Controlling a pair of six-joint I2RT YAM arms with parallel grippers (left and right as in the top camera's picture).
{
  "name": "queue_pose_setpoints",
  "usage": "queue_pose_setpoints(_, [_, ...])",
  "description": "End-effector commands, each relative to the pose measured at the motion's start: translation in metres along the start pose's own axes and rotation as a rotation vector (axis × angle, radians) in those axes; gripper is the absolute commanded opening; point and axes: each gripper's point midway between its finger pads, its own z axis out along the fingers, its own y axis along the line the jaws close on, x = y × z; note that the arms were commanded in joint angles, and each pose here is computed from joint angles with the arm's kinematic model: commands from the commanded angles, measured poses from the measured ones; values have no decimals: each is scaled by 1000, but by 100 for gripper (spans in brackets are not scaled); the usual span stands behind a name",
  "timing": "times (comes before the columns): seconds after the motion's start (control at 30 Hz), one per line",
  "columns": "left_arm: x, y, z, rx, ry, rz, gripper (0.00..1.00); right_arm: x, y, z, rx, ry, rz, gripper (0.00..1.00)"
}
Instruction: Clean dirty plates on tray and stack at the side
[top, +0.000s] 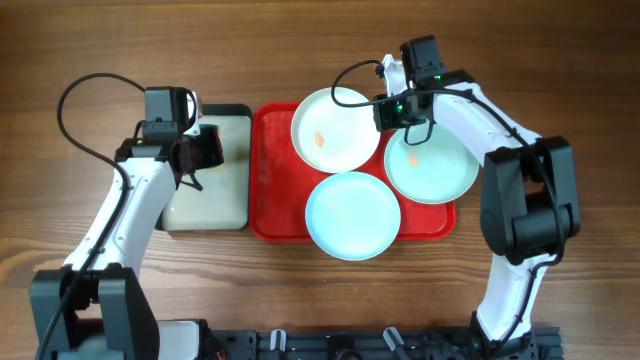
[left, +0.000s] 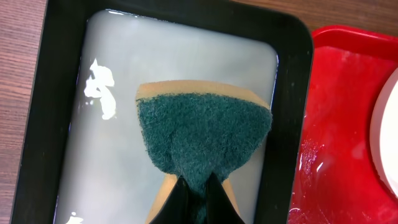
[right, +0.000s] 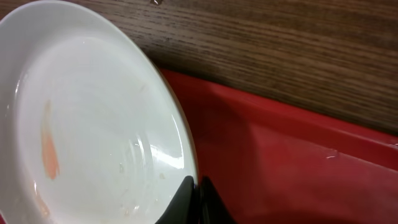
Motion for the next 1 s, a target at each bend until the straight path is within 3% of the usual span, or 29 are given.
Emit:
queue_pose_setpoints(0.0, [3,-4,-4,21,7,8,4,7,6,5,-34,33,41,4])
queue_pose_setpoints(0.17, [5,-4,-4,19,17,8,4,16,7,5,-32,68,151,4])
queue_pose_setpoints(0.97, [11,-3,-4,14,41,7,4,20,13,5,-65,87,149,4])
